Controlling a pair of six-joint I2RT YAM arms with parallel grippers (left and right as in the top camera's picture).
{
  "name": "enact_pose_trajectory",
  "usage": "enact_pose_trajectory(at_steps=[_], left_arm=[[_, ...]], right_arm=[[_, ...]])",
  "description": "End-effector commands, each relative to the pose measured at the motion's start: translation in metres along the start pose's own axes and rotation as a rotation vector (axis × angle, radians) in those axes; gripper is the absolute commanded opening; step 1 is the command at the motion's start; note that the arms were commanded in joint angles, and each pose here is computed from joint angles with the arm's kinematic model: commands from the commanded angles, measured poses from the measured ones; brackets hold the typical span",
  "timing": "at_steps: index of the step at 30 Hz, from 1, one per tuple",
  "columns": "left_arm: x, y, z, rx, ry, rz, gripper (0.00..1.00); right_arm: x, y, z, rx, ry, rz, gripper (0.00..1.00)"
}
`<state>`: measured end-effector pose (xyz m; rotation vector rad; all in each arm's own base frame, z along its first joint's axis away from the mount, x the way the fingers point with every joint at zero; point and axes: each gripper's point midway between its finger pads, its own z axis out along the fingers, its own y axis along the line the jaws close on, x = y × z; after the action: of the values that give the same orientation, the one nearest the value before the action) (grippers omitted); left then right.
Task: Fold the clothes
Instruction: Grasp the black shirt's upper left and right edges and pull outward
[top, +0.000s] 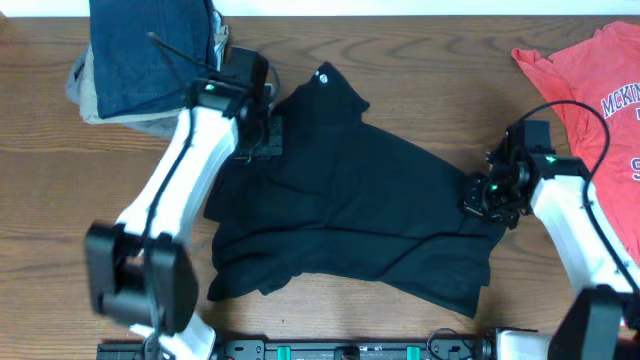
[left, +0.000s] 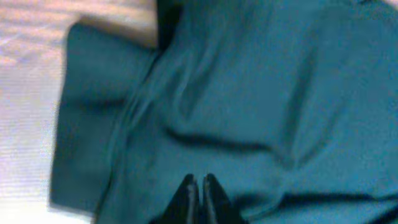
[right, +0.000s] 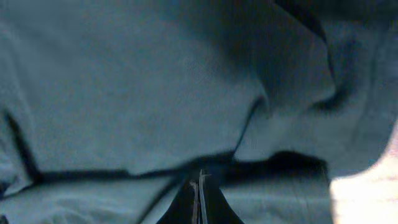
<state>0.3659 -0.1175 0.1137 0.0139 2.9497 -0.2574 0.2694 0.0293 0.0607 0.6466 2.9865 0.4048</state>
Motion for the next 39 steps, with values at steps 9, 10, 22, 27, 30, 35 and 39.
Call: enact_pose_trajectory(at_steps=[9, 10, 22, 27, 30, 35, 39], left_arm=[[-0.021, 0.003, 0.087, 0.012, 0.040, 0.011, 0.06], [-0.023, 0.003, 0.092, 0.012, 0.039, 0.011, 0.06], [-0.052, -0.002, 0.115, 0.037, -0.063, 0.025, 0.06], [-0.060, -0.004, 0.114, 0.047, -0.098, 0.029, 0.06], [-0.063, -0.005, 0.114, 0.049, -0.109, 0.030, 0.06], [-0.067, -0.005, 0.118, 0.052, -0.121, 0.032, 0.06], [-0.066, -0.003, 0.132, 0.049, -0.109, 0.030, 0.06]], right_arm=[[-0.013, 0.004, 0.035, 0.019, 0.030, 0.056, 0.01], [-0.014, 0.004, 0.036, 0.018, 0.029, 0.054, 0.01], [-0.017, -0.001, 0.069, 0.073, 0.058, 0.088, 0.01], [-0.015, -0.006, 0.083, 0.088, 0.086, 0.100, 0.01], [-0.016, -0.007, 0.087, 0.089, 0.087, 0.100, 0.01], [-0.026, -0.005, 0.089, 0.086, 0.050, 0.092, 0.01], [-0.033, -0.009, 0.088, 0.103, 0.016, 0.091, 0.02]])
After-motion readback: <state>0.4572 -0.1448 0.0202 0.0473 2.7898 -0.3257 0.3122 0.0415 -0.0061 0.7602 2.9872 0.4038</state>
